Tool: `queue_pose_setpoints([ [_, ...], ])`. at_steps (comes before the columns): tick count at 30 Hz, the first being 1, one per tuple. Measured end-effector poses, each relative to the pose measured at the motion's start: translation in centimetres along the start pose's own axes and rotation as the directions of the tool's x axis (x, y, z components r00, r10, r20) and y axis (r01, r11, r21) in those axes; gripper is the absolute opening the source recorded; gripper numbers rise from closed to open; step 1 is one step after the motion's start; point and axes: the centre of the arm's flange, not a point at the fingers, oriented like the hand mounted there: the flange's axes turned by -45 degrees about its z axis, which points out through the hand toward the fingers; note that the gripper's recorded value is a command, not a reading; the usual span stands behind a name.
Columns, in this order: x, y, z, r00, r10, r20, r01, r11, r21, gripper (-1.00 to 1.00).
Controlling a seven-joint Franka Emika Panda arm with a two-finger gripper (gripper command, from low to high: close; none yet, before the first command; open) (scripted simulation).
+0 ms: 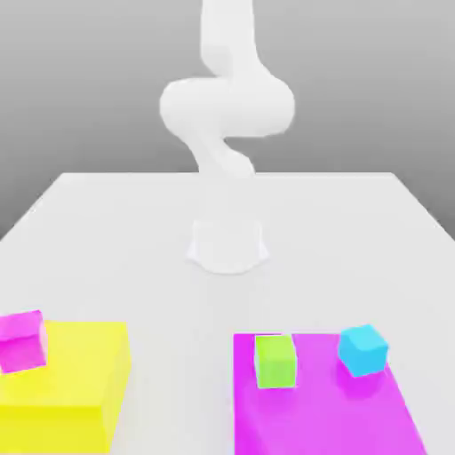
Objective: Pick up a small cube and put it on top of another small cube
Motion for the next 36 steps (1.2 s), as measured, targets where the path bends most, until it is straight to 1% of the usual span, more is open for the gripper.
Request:
queue_pose_setpoints([
  [4,-1.7,6.2,8.0,0.993,0.036,0.112,-0.043,0.997,0.065,0.0],
  [8,-5.3,12.1,15.3,0.975,0.073,0.21,-0.095,0.991,0.099,0.0],
  [11,-9.2,16.3,19.9,0.956,0.103,0.275,-0.136,0.986,0.101,0.0],
  [15,-15.5,21.6,24.7,0.924,0.147,0.352,-0.184,0.98,0.074,0.0],
  [18,-20.9,25.4,26.8,0.896,0.183,0.404,-0.213,0.977,0.029,0.0],
  [22,-28.6,30.3,27.5,0.852,0.239,0.465,-0.239,0.969,-0.061,0.0],
  [27,-35.5,32.5,28.0,0.792,0.183,0.582,-0.135,0.983,-0.125,0.0],
  [29,-37.0,32.3,28.6,0.759,0.118,0.641,-0.056,0.992,-0.116,0.0],
  [30,-37.0,31.8,29.3,0.749,0.086,0.657,-0.026,0.995,-0.1,0.0],
  [36,-39.6,31.8,32.9,0.74,0.051,0.671,0.009,0.996,-0.086,0.0],
])
